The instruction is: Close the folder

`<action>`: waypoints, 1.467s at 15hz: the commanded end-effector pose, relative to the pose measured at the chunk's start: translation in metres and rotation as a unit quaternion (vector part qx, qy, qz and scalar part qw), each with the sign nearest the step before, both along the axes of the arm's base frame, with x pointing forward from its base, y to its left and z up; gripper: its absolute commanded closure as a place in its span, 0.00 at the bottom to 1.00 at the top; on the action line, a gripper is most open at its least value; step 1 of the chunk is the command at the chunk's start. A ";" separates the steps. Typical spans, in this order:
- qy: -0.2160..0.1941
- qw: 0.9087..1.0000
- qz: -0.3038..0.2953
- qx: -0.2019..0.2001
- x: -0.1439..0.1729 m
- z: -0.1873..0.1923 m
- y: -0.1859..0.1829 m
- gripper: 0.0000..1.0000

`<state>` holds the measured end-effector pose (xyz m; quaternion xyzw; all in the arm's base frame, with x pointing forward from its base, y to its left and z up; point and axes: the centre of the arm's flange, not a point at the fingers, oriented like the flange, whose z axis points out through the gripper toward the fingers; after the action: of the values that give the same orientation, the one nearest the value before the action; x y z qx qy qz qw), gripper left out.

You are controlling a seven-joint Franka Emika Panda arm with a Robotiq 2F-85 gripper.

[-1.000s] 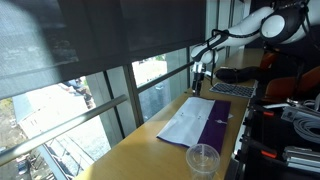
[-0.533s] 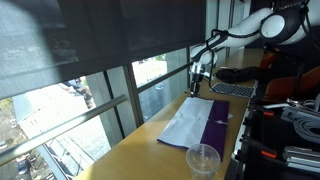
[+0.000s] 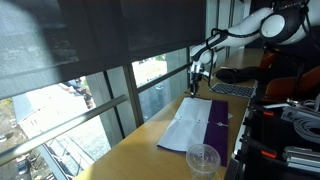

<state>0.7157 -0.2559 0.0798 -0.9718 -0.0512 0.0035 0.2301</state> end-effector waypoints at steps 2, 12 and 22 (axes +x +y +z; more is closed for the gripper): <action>-0.006 1.000 -0.009 0.023 0.014 0.012 -0.008 1.00; 0.007 0.998 0.001 -0.060 -0.005 0.109 -0.044 1.00; -0.040 0.975 0.044 -0.212 -0.020 0.235 -0.072 1.00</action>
<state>0.7090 -0.3560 0.3029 -0.9959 -0.0755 -0.0166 0.0462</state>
